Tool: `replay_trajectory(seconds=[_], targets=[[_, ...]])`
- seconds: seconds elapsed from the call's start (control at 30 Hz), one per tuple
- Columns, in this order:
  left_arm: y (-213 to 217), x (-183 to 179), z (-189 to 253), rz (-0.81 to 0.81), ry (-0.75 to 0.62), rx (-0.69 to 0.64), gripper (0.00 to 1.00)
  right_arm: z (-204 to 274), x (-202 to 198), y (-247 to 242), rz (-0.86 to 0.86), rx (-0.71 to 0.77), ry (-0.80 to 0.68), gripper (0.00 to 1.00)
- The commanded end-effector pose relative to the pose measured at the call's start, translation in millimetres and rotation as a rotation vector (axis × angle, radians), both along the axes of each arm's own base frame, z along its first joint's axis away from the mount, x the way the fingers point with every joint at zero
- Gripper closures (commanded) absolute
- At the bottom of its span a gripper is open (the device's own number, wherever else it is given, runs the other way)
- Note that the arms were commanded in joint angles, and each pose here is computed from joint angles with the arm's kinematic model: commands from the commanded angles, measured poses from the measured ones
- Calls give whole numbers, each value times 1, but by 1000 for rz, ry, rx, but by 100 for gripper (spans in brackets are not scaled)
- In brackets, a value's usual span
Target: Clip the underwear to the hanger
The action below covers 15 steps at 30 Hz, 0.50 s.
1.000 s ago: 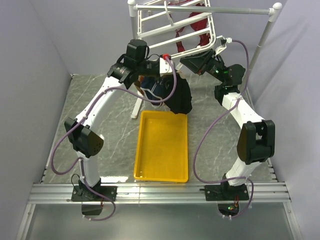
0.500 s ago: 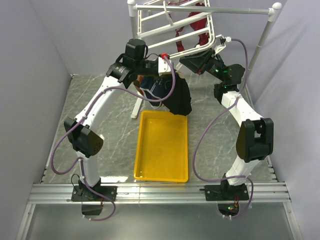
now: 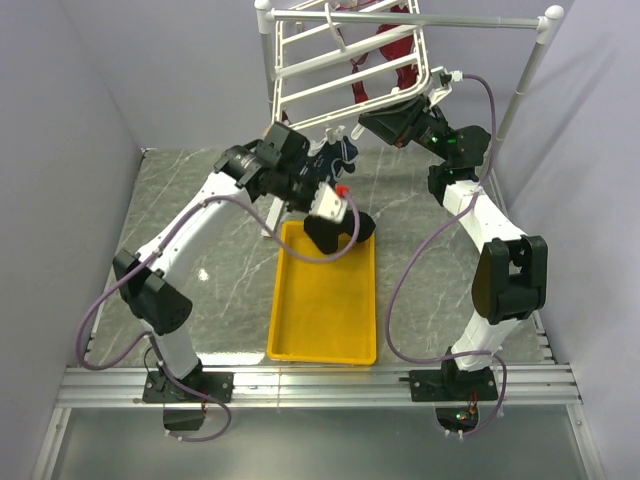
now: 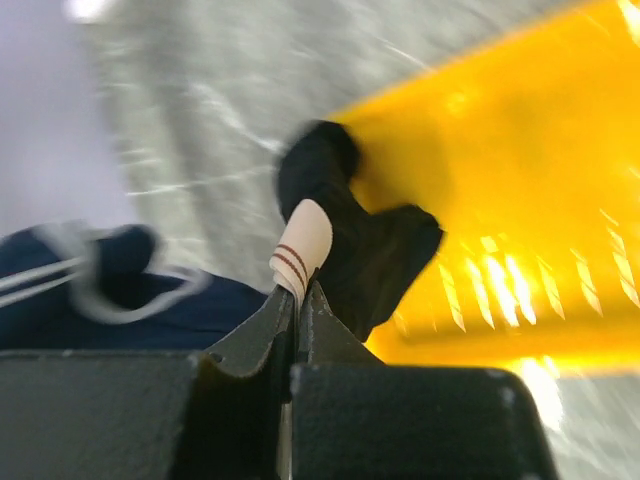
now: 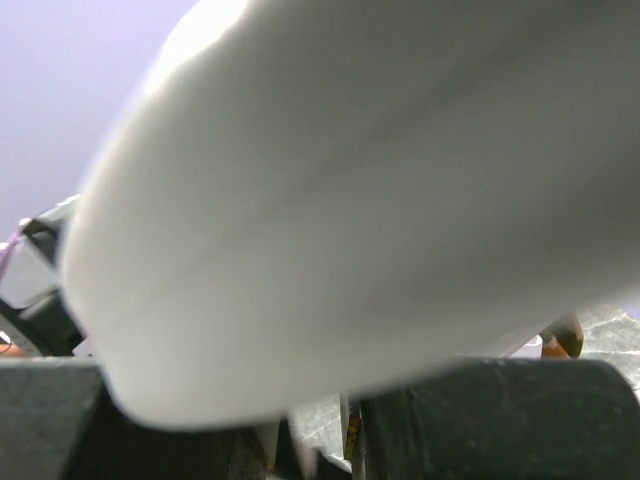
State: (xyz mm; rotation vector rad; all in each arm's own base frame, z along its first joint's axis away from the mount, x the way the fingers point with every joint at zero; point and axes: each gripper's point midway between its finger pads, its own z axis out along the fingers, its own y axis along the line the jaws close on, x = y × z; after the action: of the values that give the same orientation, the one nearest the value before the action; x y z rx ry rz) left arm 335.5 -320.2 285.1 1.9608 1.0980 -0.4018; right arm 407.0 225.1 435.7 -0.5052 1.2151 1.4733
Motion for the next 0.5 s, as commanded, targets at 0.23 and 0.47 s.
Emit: replay_trajectory(seconds=[0.23, 0.47], targets=[[9, -105, -5, -324, -55, 172, 100, 3, 1, 4, 22, -1, 19, 100], [-47, -103, 69, -323, -134, -57, 100, 4, 3, 5, 22, -6, 21, 100]])
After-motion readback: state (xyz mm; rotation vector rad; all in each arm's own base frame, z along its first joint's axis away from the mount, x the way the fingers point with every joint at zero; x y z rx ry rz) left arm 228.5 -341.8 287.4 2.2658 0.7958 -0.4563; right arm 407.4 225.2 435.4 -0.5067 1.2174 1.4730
